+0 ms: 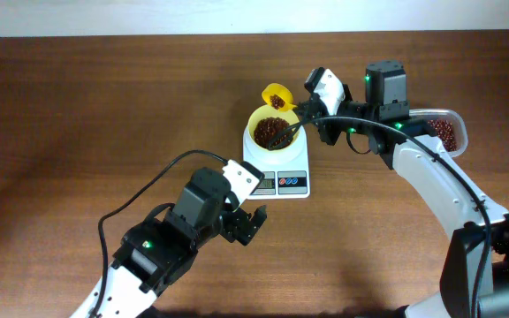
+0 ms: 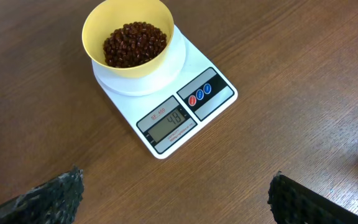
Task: Scoop item into bowl and weigh 50g on scale
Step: 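Tip the scoop with the right gripper to add a few beans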
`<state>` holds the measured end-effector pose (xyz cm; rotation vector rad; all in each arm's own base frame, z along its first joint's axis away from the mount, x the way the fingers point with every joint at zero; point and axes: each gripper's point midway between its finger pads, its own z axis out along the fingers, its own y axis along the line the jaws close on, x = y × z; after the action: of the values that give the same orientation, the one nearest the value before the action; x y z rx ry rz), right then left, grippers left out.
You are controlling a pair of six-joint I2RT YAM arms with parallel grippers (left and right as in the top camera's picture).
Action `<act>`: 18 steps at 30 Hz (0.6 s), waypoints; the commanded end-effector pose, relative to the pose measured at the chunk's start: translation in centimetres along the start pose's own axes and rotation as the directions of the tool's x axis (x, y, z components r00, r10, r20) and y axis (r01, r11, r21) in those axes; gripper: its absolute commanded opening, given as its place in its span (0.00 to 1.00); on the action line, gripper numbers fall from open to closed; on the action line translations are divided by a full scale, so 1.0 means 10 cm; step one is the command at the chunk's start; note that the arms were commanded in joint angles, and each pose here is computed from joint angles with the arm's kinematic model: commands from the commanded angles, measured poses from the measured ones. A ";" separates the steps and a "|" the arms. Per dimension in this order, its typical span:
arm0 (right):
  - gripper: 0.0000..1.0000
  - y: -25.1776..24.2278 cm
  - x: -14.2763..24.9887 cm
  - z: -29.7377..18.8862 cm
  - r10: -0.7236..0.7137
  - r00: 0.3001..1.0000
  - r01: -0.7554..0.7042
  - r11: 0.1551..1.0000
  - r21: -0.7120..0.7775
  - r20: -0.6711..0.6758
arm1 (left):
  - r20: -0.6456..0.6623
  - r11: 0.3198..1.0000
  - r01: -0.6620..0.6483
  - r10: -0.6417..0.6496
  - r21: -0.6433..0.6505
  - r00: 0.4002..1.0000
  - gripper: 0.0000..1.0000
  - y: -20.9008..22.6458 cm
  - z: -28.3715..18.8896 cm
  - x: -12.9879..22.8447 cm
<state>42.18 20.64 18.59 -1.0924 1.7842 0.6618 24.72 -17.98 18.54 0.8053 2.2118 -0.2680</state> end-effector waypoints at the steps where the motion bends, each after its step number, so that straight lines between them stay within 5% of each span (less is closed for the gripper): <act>1: 0.04 0.03 -0.01 0.03 -0.014 1.000 0.014 1.000 -0.009 -0.001 | -0.004 1.000 -0.019 0.020 0.011 1.000 0.99 -0.03 0.01 0.02; 18: 0.04 0.03 -0.01 0.03 0.018 1.000 -0.018 1.000 -0.009 -0.001 | -0.004 1.000 -0.019 0.020 0.011 1.000 0.99 -0.03 0.01 0.02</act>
<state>42.18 20.64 18.59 -1.0928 1.7843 0.6617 24.72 -17.98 18.54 0.8053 2.2118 -0.2680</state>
